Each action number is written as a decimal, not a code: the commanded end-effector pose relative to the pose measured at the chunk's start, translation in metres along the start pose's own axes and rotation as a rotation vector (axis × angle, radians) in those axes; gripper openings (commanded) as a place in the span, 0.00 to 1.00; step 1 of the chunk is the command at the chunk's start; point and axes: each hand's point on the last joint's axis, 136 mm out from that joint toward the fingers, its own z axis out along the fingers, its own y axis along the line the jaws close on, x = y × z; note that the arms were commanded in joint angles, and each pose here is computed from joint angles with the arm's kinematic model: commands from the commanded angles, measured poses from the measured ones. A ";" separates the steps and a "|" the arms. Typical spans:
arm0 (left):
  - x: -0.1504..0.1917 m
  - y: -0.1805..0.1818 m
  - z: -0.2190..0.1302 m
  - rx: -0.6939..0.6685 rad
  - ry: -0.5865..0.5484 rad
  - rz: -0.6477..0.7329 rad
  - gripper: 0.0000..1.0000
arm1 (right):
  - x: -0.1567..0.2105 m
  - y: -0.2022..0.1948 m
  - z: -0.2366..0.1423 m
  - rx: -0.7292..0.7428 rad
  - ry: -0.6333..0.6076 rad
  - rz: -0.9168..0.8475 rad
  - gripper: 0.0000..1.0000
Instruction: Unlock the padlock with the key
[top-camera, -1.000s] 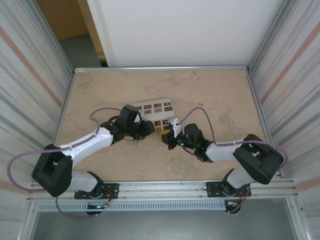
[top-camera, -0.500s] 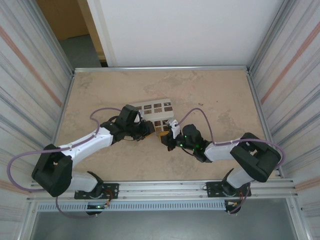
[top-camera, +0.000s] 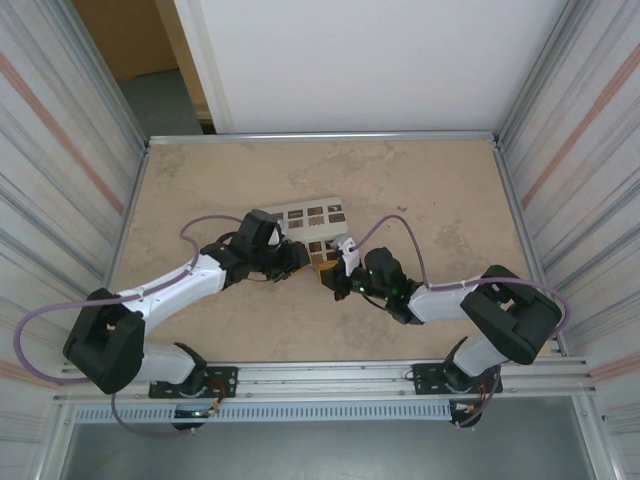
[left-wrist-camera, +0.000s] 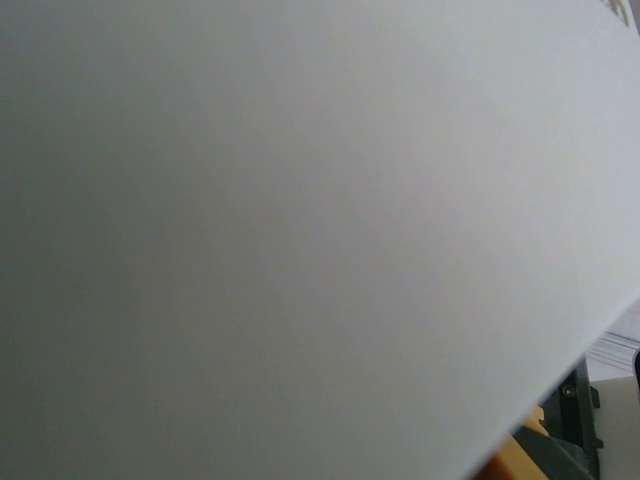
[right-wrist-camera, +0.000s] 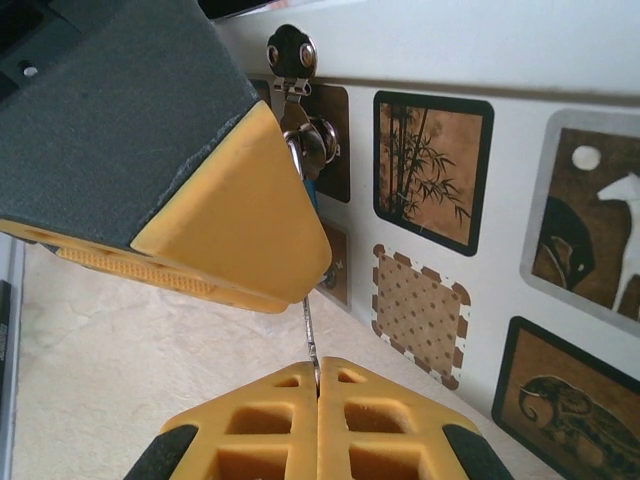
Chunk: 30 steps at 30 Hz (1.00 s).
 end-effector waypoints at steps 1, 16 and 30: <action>-0.003 -0.031 -0.010 0.098 -0.010 0.033 0.14 | -0.025 0.008 0.002 -0.011 -0.073 -0.027 0.00; -0.001 -0.030 -0.008 0.099 -0.004 0.031 0.14 | -0.033 0.001 0.000 0.046 -0.109 -0.055 0.00; -0.001 -0.029 -0.008 0.094 -0.005 0.028 0.14 | -0.028 0.010 -0.002 0.014 -0.097 -0.071 0.00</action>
